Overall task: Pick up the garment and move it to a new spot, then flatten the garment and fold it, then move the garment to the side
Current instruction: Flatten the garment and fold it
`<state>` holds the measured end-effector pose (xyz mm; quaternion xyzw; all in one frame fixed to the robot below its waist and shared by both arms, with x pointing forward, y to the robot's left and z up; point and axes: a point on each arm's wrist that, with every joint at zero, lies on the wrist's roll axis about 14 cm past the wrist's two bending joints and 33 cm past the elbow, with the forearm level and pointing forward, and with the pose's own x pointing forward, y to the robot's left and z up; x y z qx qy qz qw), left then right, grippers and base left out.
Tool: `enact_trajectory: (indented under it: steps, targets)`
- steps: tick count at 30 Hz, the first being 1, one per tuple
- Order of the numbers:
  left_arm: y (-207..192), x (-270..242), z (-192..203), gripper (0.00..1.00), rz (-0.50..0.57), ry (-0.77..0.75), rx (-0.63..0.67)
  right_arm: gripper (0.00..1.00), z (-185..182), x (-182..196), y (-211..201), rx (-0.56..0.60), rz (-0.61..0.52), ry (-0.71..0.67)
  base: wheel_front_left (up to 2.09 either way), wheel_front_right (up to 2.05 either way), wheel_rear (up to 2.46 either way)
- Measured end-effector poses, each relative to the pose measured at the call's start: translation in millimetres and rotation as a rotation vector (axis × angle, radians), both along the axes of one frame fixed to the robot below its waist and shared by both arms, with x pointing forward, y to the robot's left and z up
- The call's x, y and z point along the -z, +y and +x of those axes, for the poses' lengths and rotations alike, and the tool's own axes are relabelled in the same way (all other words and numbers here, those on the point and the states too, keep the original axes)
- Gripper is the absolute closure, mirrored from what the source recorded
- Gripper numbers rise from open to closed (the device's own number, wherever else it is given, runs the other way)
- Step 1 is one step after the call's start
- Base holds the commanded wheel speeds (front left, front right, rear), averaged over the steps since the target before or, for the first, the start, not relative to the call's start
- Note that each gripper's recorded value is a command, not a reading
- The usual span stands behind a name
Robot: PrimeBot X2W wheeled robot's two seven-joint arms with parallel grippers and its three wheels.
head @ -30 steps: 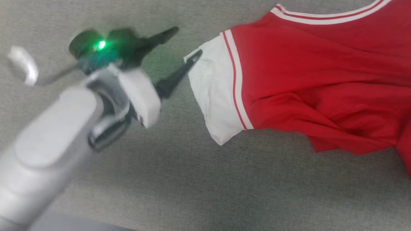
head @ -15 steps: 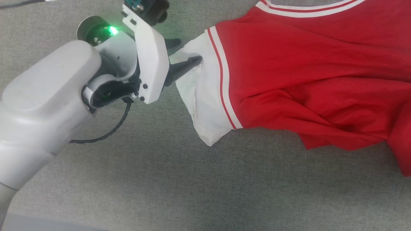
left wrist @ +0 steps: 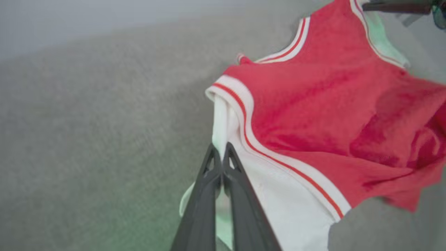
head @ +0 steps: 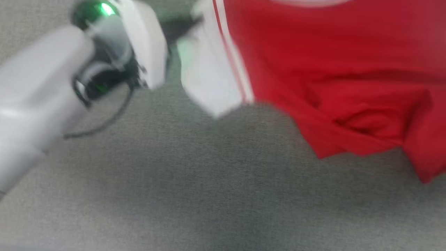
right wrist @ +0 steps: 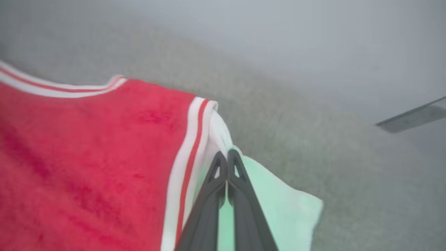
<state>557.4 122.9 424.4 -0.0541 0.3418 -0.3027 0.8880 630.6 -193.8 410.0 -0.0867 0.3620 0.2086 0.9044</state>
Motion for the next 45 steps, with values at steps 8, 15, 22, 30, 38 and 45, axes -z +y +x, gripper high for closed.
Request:
enact_trajectory:
  steps: [8,15,22,30,38,45]
  targets:
    - [20.4,-113.1,95.7,1.00,-0.160,-0.428,-0.221,1.00,57.8,-126.3,-41.4,0.180,0.118,-0.443,0.00,0.00,0.00]
    - [27.7,-255.1,141.4,1.00,-0.348,-0.801,-0.362,1.00,82.1,-250.7,-67.0,0.340,0.247,-0.817,0.00,0.00,0.00]
    - [16.1,-330.0,135.0,1.00,-0.460,-0.936,-0.364,1.00,73.5,-311.5,-77.4,0.389,0.259,-0.980,0.00,0.00,0.00]
    - [12.2,-233.9,109.8,1.00,-0.440,-0.703,-0.317,1.00,64.3,-225.0,-67.0,0.350,0.205,-0.779,0.00,0.00,0.00]
    - [14.1,-93.6,17.8,1.00,-0.423,-0.363,-0.286,1.00,-5.7,-87.4,-67.5,0.324,0.203,-0.438,0.00,0.00,0.00]
    - [16.8,-32.6,-62.9,1.00,-0.429,-0.160,-0.304,1.00,-88.8,-10.8,-58.7,0.308,0.253,-0.190,0.00,0.00,0.00]
